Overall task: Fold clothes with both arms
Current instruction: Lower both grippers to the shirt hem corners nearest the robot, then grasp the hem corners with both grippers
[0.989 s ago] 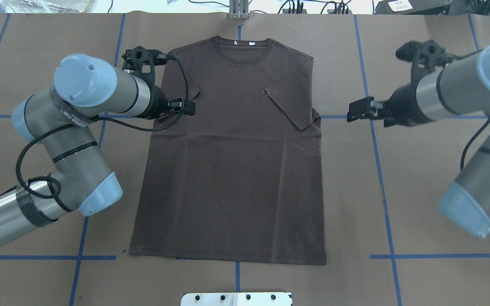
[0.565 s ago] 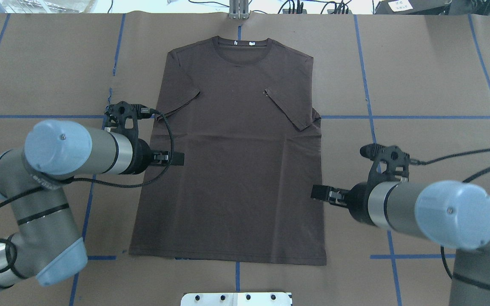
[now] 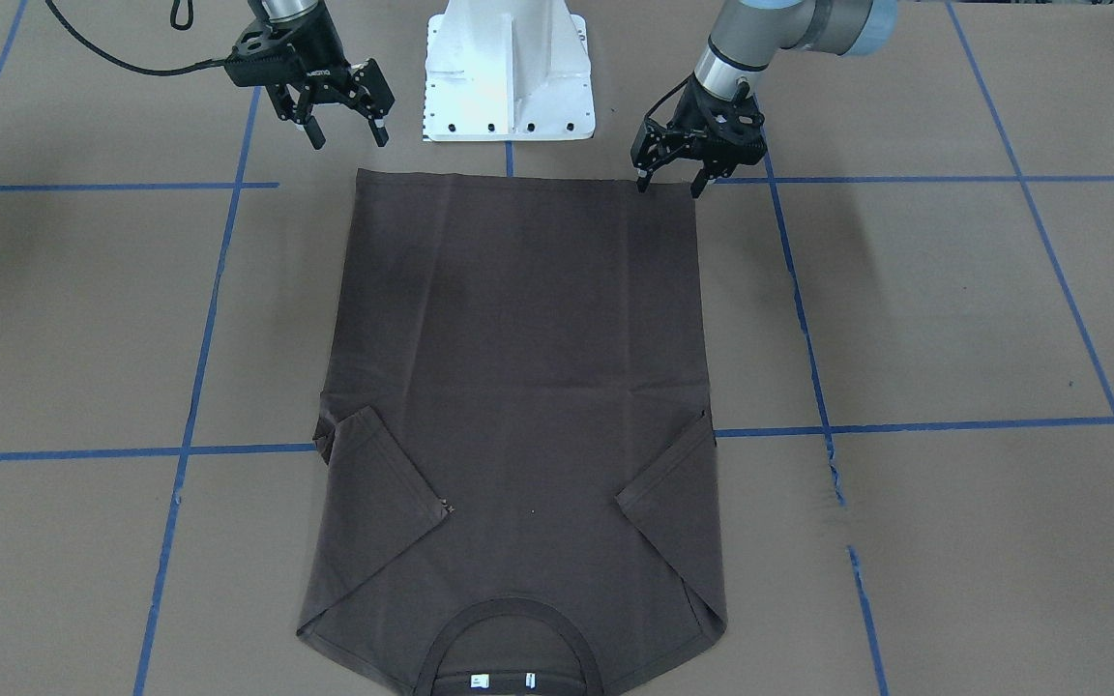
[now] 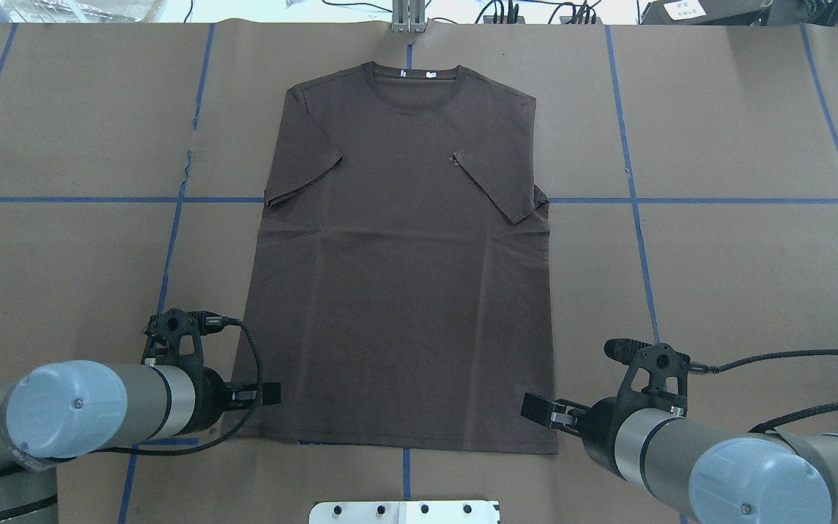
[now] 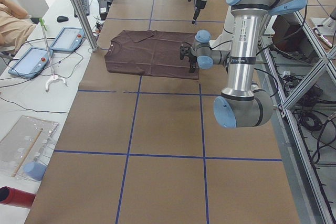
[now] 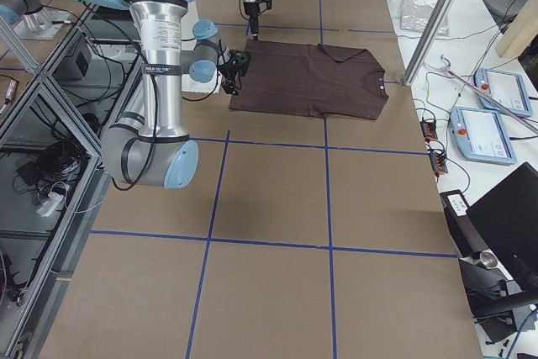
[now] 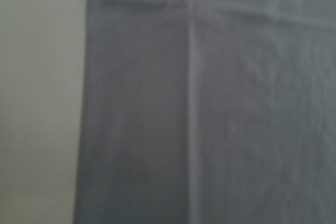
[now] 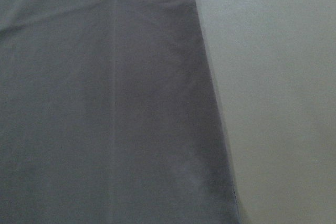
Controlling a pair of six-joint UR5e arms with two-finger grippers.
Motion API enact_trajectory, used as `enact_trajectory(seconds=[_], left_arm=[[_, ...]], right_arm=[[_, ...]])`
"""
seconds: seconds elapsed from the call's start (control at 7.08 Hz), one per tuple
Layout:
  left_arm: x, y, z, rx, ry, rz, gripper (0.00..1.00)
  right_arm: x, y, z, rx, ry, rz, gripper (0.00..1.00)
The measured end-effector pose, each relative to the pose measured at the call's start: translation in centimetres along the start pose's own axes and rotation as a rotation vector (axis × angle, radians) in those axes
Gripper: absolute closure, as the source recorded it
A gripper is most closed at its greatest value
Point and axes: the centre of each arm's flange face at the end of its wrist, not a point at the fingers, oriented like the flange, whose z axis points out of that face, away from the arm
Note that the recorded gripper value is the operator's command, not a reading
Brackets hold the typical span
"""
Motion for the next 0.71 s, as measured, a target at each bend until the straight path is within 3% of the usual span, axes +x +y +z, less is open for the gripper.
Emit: enact_trajectory(seconds=[0.42,0.57,0.71], left_arm=[[-2.1,1.8,1.9,0.001,-0.074,-0.011,0.41],[-2.4,1.9,2.1,0.001,-0.081,-0.011,0.43],[-2.4,1.9,2.2,0.001,-0.084,-0.011,0.52]], right_arm=[[0.1,0.1,0.0,0.001,0.0,0.0,0.0],[0.1,0.1,0.0,0.001,0.0,0.0,0.0],[0.1,0.1,0.0,0.001,0.0,-0.001,0.0]])
